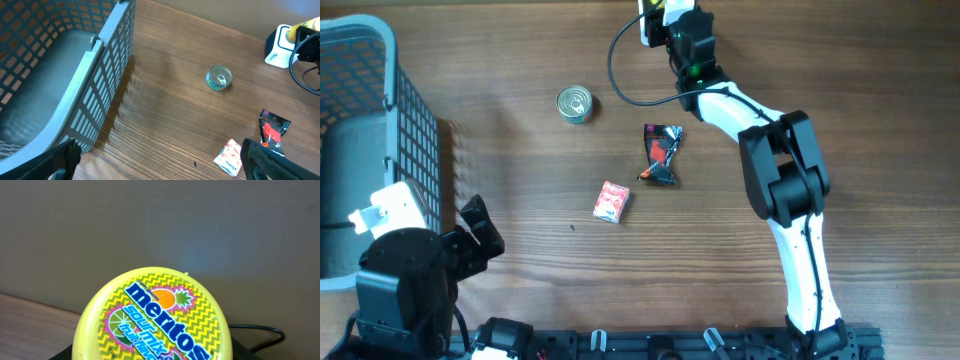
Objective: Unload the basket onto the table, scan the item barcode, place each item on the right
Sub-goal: 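Hold the yellow can's label up in front of the white scanner, then carry the yellow can right and set it upright on the table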
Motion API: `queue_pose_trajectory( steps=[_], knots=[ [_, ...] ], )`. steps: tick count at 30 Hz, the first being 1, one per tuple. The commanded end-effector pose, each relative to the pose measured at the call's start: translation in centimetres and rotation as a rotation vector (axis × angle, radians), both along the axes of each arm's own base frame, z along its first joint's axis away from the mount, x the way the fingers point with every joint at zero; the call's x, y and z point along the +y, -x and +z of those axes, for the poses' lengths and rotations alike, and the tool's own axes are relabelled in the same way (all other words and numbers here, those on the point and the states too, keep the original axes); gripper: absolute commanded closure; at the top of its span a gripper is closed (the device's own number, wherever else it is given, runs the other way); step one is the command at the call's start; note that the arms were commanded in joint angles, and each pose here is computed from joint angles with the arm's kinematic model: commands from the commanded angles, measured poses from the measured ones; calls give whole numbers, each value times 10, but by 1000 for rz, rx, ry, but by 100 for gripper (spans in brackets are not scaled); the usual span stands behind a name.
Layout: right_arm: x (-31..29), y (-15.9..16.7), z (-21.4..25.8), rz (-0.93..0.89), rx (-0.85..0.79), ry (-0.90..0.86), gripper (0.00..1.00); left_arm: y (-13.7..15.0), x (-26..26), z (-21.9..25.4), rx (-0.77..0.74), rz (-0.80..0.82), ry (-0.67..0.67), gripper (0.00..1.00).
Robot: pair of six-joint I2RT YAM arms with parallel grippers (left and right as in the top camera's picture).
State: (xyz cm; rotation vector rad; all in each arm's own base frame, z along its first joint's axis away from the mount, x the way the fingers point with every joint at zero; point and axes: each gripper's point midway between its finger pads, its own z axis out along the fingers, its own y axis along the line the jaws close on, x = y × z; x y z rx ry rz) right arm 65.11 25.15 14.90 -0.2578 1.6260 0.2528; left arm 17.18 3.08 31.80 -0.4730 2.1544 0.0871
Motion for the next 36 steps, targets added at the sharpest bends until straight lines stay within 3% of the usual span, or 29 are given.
queue_pose_trajectory(
  steps=[1, 6, 13, 17, 22, 27, 30, 36],
  knots=[
    [19, 13, 60, 25, -88, -22, 44, 1, 0, -2, 5, 2, 4, 0],
    [38, 32, 80, 62, -22, 4, 46, 1, 1, -2, 4, 8, -2, 0],
    [38, 79, 47, 95, 313, 162, 49, 6, 10, -5, 31, 35, -47, 0],
    [17, 101, 37, 65, 447, 233, 41, 7, 10, -6, 35, 37, -50, 0],
    [-65, 115, 13, -240, 578, 502, 41, 7, 13, -5, 32, 48, -60, 0],
    [-131, 122, 2, -347, 669, 723, 44, 7, 12, -4, 28, 49, -57, 0],
    [-170, 118, 0, -415, 710, 710, 44, 6, 12, -4, 25, 48, -56, 0],
    [-307, 121, -10, -626, 849, 550, 43, 6, 12, -4, 24, 48, -56, 0]
  ],
)
